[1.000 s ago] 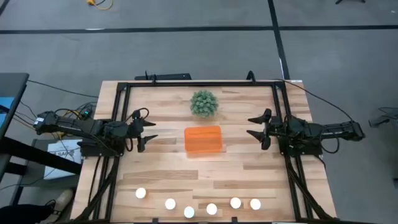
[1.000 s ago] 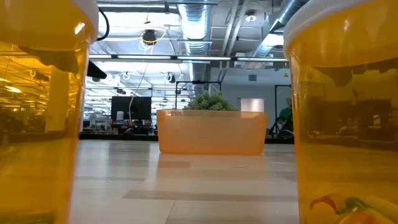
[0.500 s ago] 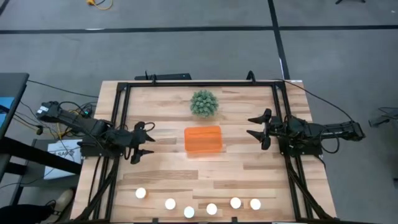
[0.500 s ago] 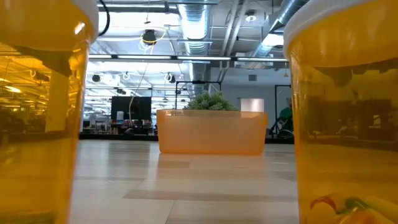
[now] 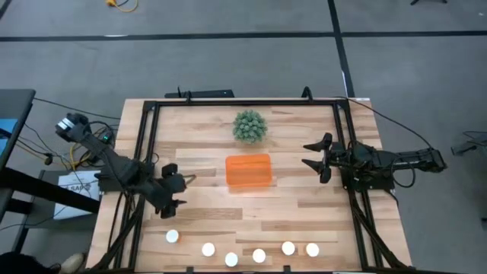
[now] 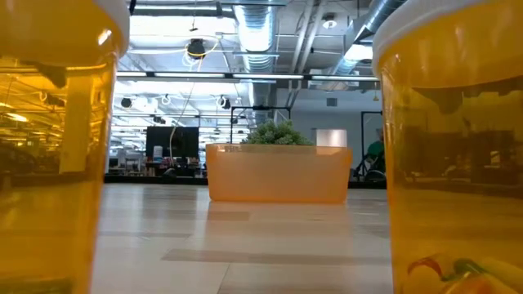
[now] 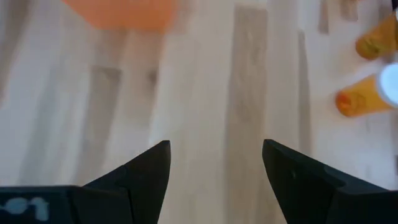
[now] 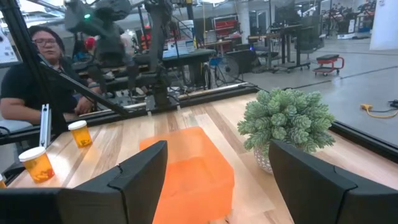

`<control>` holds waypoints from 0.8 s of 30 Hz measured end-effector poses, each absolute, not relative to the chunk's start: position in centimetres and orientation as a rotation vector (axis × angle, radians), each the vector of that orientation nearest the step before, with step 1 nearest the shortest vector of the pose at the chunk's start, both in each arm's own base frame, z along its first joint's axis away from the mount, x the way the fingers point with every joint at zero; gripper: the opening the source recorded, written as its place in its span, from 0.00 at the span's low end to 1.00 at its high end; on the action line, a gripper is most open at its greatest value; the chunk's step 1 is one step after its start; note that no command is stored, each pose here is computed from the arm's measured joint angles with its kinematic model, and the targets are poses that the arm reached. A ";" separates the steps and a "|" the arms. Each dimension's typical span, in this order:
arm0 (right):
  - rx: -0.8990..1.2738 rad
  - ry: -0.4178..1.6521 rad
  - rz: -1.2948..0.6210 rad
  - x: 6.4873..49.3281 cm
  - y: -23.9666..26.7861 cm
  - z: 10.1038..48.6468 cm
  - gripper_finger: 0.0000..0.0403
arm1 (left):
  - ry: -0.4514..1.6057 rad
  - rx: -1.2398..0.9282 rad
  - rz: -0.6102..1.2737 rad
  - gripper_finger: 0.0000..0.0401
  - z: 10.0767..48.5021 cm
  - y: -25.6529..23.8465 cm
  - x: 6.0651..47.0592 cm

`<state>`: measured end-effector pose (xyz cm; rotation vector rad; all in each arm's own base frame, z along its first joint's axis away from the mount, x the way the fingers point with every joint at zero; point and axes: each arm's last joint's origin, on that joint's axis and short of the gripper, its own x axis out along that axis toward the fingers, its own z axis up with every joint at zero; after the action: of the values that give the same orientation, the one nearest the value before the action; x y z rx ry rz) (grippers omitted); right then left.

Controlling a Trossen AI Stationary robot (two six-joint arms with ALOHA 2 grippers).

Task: Pick and place pill bottles into a basket
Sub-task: Put the orange pill bottle into the orange bin

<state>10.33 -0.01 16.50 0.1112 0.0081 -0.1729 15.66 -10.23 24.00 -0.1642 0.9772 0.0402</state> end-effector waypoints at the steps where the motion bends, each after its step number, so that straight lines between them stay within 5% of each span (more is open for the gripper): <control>1: 0.111 0.008 -0.173 10.3 0.0 16.5 0.68 | 1.000 -0.172 0.039 0.60 23.9 -10.8 16.0; 17: 0.111 0.008 -0.173 10.3 0.0 16.5 0.68 | 1.374 -0.274 0.137 0.61 27.6 -17.7 19.8; 24: 0.111 0.008 -0.173 10.3 0.0 16.5 0.68 | 1.467 -0.401 0.219 0.70 26.6 -19.7 19.2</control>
<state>10.34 -0.01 16.49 0.1109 0.0081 -0.1729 19.18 -19.68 26.55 -0.4014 1.4666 0.2189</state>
